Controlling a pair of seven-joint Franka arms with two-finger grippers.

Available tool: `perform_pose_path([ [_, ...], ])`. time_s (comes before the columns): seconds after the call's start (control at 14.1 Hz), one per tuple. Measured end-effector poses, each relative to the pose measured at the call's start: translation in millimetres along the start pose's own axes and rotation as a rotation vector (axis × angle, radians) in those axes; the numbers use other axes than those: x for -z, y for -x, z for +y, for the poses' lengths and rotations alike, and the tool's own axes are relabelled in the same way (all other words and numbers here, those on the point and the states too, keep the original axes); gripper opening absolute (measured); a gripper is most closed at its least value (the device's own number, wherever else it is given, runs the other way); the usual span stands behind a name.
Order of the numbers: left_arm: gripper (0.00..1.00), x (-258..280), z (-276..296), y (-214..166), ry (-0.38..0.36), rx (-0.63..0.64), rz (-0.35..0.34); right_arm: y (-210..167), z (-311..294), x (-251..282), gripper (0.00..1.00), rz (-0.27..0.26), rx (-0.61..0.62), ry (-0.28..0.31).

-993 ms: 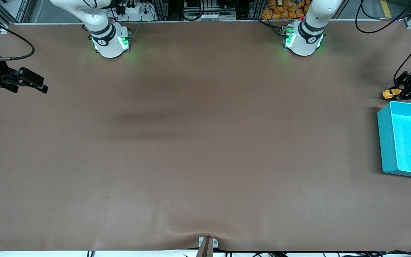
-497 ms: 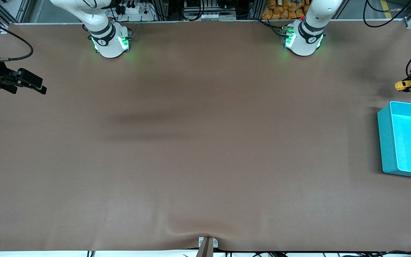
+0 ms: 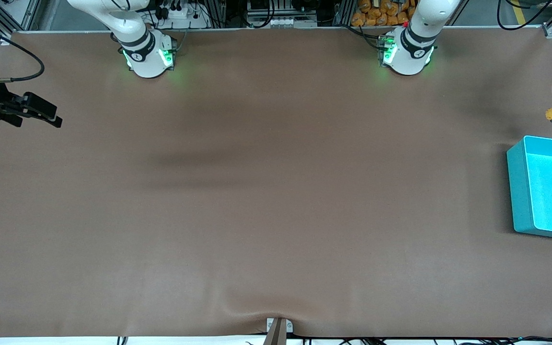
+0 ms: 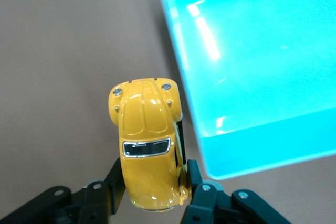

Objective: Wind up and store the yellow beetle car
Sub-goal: 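Lift the car with the left gripper and carry it over the bin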

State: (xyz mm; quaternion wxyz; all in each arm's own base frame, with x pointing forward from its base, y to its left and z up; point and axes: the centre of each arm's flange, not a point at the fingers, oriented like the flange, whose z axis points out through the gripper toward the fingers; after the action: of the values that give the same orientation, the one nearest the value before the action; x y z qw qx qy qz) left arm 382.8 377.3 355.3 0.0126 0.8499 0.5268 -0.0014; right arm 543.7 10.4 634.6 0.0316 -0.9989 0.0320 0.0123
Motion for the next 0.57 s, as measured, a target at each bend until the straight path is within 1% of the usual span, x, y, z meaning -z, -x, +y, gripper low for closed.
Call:
perform_pose_path([
  [0.21,0.51,18.7,55.3,-0.9,0.008,-0.157,0.048,-3.3,6.5,3.5,1.00,0.030,-0.011,0.008],
  [0.43,0.51,20.0,99.8,-21.4,0.047,-0.302,0.067,-4.6,15.6,6.9,1.00,0.045,-0.016,0.008],
  [0.57,0.51,3.9,121.1,-36.1,0.008,-0.417,0.076,-5.2,17.5,8.4,1.00,0.053,-0.018,0.008],
])
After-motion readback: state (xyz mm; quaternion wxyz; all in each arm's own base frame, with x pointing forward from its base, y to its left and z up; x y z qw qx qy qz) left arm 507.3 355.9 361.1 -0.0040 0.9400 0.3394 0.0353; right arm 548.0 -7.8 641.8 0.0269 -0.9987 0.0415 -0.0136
